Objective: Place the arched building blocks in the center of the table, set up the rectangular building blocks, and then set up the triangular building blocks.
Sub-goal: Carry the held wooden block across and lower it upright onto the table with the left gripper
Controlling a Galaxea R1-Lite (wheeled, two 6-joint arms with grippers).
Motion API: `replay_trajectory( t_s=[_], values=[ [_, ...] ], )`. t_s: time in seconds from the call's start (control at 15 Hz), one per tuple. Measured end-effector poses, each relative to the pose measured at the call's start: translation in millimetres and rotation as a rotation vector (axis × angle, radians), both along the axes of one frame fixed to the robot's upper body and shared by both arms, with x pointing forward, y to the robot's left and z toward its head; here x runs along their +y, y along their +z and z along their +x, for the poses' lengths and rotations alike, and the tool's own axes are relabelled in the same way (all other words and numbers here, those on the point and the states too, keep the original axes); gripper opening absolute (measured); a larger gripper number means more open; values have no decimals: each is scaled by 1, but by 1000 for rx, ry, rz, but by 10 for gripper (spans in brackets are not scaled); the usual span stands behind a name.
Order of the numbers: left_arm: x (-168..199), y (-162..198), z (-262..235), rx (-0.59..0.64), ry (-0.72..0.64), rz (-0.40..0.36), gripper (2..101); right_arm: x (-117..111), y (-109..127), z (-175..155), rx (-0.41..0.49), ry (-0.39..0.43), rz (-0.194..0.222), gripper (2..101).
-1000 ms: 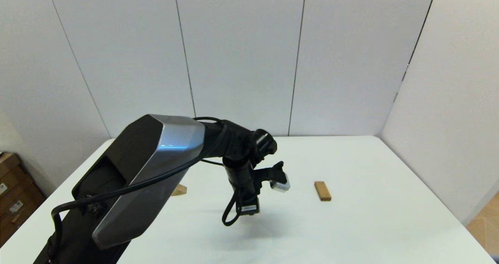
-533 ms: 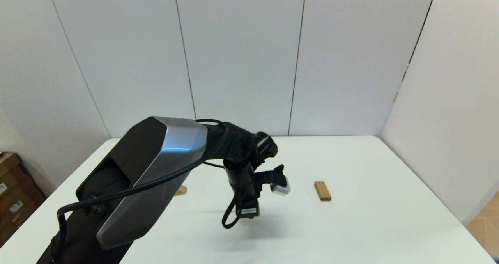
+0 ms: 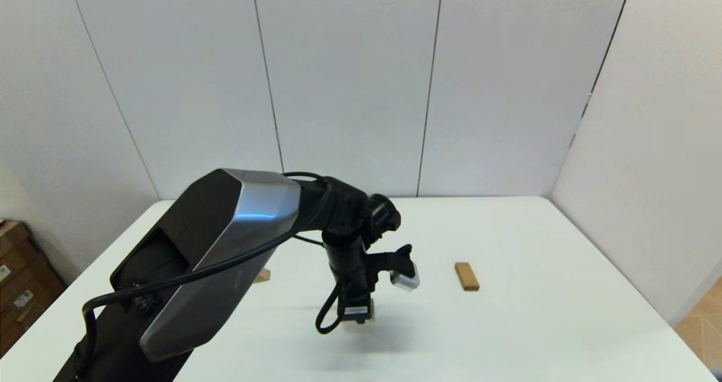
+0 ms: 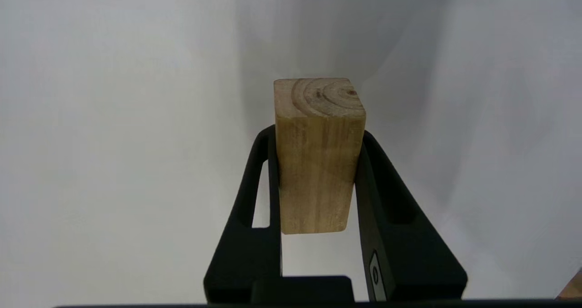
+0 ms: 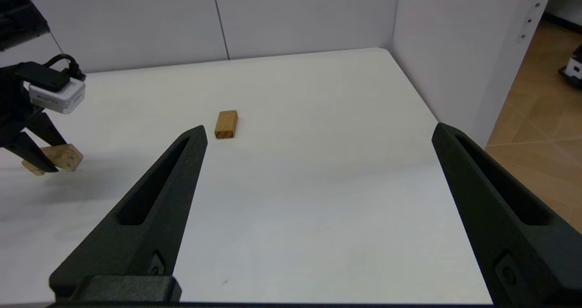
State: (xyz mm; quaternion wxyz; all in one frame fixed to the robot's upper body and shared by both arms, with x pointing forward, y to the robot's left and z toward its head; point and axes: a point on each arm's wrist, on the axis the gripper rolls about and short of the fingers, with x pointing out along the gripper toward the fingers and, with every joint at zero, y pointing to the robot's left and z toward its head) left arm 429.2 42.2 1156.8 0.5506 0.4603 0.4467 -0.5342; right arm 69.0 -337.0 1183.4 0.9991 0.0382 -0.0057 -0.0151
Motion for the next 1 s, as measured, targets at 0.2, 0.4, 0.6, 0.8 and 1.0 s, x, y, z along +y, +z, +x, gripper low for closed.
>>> replay_trajectory(
  t_s=[0.2, 0.4, 0.6, 0.8, 1.0],
  values=[
    [-2, 0, -2, 15, -9, -18, 276, 0, 0, 0, 0, 0, 0, 980],
    [-3, 0, -3, 24, -14, -19, 276, 0, 0, 0, 0, 0, 0, 980],
    [-2, -1, -4, 37, -15, -9, 276, 0, 0, 0, 0, 0, 0, 980],
    [-2, -3, -6, 51, -15, 5, 276, 0, 0, 0, 0, 0, 0, 980],
    [-2, -4, -6, 51, -15, 9, 276, 0, 0, 0, 0, 0, 0, 980]
  ],
)
